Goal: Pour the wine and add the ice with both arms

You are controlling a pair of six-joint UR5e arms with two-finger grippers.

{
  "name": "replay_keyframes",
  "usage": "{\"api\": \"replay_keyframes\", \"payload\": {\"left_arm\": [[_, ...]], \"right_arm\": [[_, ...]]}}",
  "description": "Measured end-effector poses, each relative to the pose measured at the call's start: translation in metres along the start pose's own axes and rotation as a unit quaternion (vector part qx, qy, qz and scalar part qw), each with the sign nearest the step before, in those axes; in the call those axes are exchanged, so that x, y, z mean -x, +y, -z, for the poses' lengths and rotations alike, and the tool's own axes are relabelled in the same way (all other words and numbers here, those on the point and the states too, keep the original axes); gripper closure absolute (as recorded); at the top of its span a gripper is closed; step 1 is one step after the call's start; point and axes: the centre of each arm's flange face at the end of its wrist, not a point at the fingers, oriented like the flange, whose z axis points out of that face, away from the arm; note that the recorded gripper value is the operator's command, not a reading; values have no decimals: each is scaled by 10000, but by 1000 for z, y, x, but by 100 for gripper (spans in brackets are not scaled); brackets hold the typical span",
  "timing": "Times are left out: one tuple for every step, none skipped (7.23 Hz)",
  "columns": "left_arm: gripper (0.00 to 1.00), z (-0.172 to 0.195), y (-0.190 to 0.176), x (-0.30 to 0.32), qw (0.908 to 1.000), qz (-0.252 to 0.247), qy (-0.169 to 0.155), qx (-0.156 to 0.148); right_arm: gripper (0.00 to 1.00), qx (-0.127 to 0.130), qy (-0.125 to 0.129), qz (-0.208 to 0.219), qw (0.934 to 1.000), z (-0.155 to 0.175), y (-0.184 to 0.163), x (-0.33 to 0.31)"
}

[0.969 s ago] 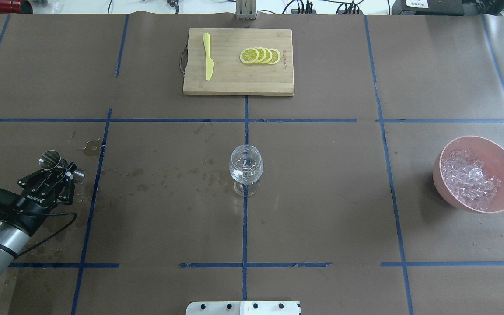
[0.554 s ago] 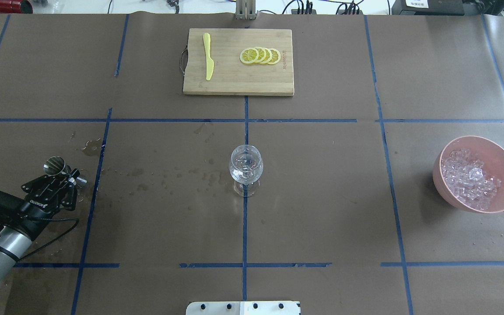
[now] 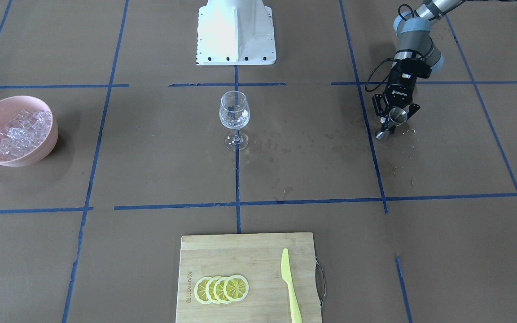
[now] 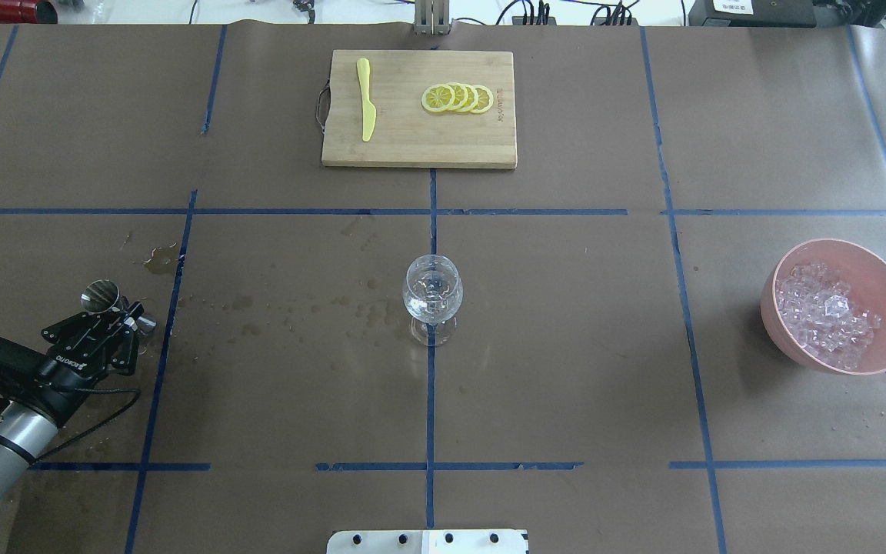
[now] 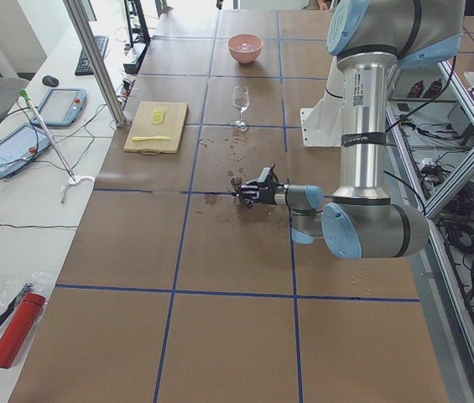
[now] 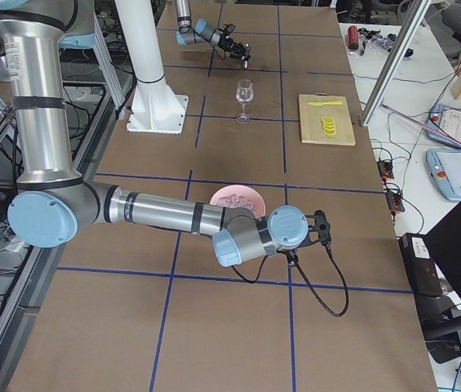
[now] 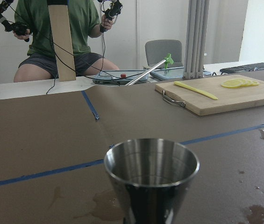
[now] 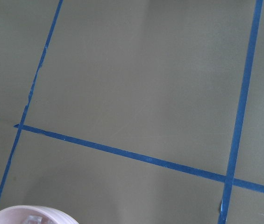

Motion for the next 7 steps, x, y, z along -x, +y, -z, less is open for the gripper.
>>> {"api": "replay_keyframes", "payload": {"left_arm": [[39,0,1,-1,10000,-2,36,36],[15,1,2,-1,10000,-8,59,63],[0,1,2,0,9999,-6,75,83],[0,1,3,0,9999,67,90,103],[0,2,3,1,9997,181,90,118],[0,3,4,3,9996,225,92,137],[0,3,4,3,9995,240,106,158]], "right_arm": [[0,-3,0,10,10000,0,0,1],[0,-8,-1,19,10000,1,-1,1],[0,-15,-2,29,10000,1,-1,3],[0,-23,-3,43,10000,2,-2,4],[0,-29,-4,54,10000,2,-2,5],[0,-32,-4,61,10000,3,-3,5],[0,-34,-4,65,10000,3,-3,6]]}}
